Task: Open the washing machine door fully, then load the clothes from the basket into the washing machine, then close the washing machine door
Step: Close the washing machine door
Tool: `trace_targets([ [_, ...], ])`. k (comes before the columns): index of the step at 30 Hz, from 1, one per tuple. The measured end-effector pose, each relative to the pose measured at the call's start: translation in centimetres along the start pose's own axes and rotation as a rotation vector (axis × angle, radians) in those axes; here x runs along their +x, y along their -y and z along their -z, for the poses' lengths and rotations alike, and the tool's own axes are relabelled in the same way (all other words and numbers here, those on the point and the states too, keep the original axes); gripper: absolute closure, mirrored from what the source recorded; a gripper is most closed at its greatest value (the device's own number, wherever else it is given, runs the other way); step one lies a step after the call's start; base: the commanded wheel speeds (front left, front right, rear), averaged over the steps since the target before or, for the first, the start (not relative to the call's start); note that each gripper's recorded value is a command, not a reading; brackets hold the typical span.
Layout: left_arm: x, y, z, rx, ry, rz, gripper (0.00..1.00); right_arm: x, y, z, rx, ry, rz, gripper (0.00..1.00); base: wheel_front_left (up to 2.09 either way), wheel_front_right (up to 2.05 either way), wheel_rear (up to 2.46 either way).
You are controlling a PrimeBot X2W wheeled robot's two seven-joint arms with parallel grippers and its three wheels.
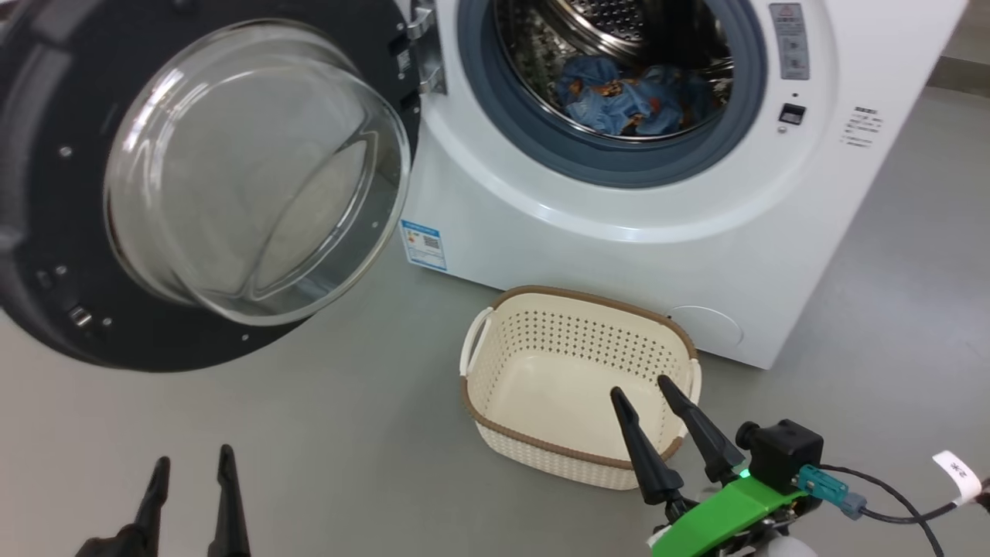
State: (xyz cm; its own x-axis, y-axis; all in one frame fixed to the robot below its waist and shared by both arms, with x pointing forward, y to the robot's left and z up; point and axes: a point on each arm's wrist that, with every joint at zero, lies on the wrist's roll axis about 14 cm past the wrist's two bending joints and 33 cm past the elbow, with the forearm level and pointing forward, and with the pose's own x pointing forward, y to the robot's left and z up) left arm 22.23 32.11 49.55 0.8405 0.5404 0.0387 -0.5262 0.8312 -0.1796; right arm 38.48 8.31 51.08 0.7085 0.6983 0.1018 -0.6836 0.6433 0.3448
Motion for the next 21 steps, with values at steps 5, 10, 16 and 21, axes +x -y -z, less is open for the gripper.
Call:
trace_targets([
  [5,-1.4,-2.5,-0.1,0.017,-0.002,-0.081,0.0,1.7,-2.2,0.4,0.013,-0.015,-0.08,0.0,0.0,0.0,0.0],
  [10,-2.1,-3.7,-0.8,0.021,0.017,-0.12,0.0,2.1,-3.5,0.6,0.015,-0.026,-0.118,0.0,-0.05,-0.05,-0.05],
  [16,-2.5,-3.9,-1.1,0.015,0.032,-0.127,0.0,1.9,-3.9,0.4,0.002,-0.027,-0.124,0.0,-0.12,-0.12,-0.12],
  [21,-2.7,-3.9,-1.1,0.011,0.036,-0.129,0.0,1.7,-4.0,0.2,-0.006,-0.025,-0.124,0.0,-0.08,-0.08,-0.08],
])
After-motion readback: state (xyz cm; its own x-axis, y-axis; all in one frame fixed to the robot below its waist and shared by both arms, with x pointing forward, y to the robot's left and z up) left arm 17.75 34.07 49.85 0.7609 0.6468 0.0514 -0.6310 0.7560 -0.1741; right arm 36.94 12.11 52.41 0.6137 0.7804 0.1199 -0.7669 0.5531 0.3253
